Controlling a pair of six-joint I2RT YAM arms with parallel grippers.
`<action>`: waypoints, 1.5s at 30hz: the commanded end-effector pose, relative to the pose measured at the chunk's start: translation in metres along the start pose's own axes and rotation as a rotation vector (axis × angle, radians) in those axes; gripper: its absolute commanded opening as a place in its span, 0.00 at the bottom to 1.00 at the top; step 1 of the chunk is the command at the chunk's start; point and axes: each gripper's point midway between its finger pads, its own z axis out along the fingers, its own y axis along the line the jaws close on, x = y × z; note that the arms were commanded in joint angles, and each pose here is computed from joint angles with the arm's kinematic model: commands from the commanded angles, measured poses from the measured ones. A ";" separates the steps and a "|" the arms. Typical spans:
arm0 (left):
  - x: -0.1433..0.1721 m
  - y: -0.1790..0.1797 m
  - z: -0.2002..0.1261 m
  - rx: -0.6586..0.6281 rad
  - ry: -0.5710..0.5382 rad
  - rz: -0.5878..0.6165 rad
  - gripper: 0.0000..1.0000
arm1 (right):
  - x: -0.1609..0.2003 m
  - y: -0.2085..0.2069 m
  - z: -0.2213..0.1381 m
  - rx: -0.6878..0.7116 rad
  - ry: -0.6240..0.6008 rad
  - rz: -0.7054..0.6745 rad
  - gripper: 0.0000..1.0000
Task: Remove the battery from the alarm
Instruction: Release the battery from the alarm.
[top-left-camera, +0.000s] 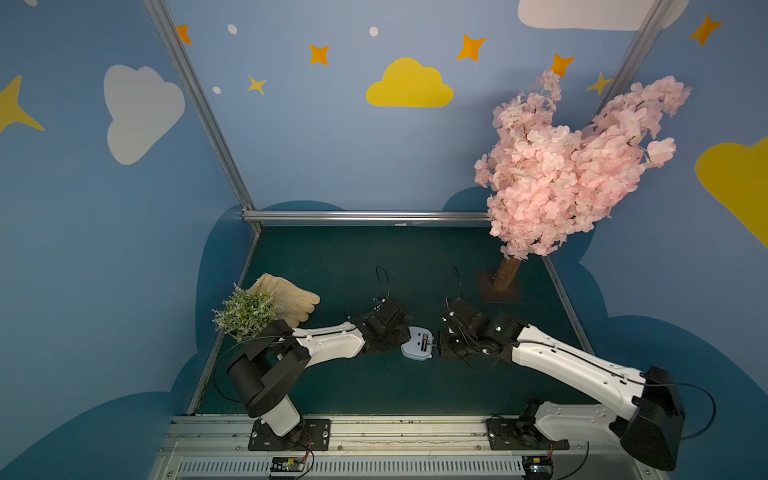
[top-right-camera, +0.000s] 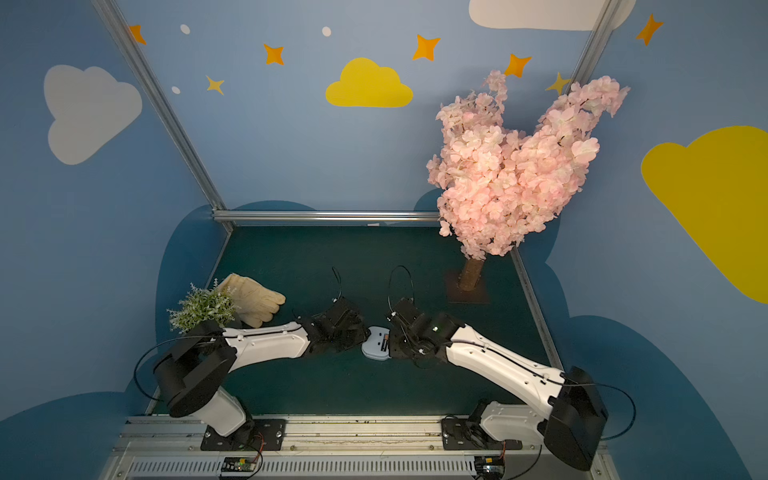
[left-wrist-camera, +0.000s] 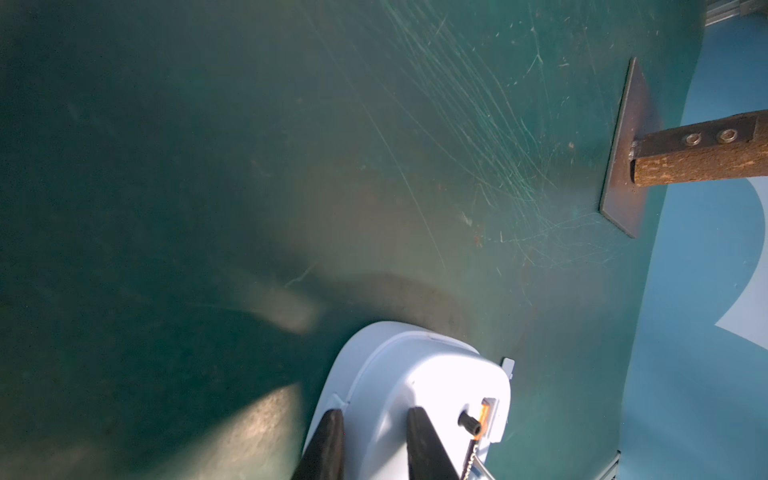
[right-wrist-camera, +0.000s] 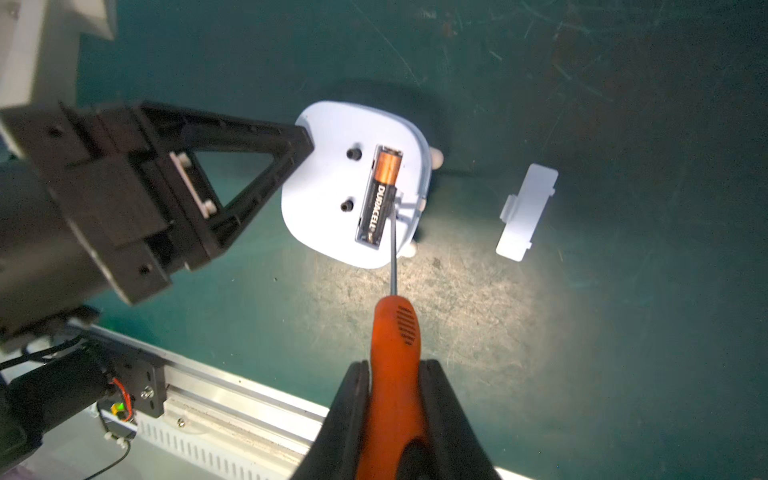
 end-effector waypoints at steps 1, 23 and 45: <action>0.035 0.066 0.019 -0.207 0.116 -0.005 0.27 | 0.006 -0.015 0.024 0.096 0.106 -0.056 0.00; 0.035 0.075 0.025 -0.225 0.126 -0.018 0.27 | 0.024 -0.020 0.111 -0.088 0.319 0.130 0.00; 0.026 0.084 0.012 -0.254 0.105 -0.033 0.25 | -0.026 -0.018 0.039 -0.508 0.098 0.238 0.00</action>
